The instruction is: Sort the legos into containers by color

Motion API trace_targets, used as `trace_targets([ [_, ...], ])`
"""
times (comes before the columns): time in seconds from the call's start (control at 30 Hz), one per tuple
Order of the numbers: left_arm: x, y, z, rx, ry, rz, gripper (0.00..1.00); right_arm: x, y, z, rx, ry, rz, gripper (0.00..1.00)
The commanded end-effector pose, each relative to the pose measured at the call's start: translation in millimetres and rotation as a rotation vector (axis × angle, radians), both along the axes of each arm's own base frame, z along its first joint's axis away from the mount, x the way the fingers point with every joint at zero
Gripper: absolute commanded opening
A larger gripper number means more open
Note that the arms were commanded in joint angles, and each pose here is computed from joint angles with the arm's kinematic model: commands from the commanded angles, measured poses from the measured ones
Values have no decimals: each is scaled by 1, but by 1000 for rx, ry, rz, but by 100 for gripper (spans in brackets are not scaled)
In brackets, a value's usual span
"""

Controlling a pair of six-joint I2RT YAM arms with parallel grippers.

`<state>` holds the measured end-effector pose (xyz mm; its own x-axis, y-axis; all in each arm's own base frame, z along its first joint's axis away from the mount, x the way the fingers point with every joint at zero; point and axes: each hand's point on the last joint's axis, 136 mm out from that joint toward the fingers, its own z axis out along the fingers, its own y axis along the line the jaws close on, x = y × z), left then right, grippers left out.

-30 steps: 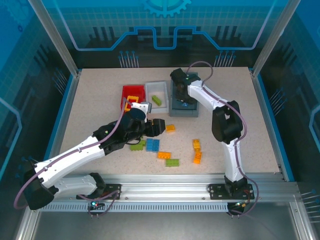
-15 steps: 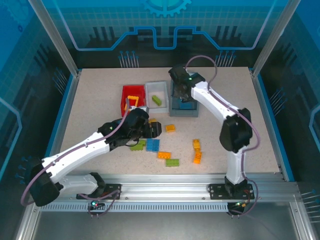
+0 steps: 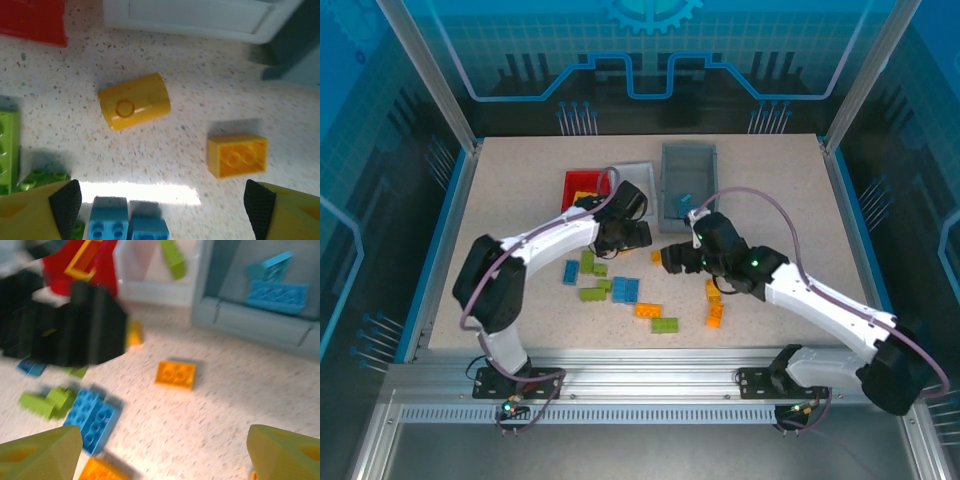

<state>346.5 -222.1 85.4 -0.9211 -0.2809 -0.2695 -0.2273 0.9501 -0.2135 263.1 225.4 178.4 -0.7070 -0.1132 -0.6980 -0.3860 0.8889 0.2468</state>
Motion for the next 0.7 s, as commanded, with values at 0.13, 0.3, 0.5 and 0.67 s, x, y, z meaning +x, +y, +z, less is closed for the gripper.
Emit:
trace_targets([
  [0.13,10,19,-34,112,75,94,90,-26,16,33,116,-88,134,88],
  [0.3,25,23,-47,129,69,109,88,-28,19,34,133,-76,136,88],
  [0.5,38,22,-54,106,50,97,82,-27,24,30,135,-63,141,87],
  [0.67,34,18,-65,86,67,89,66,-26,25,26,129,-52,140,86],
])
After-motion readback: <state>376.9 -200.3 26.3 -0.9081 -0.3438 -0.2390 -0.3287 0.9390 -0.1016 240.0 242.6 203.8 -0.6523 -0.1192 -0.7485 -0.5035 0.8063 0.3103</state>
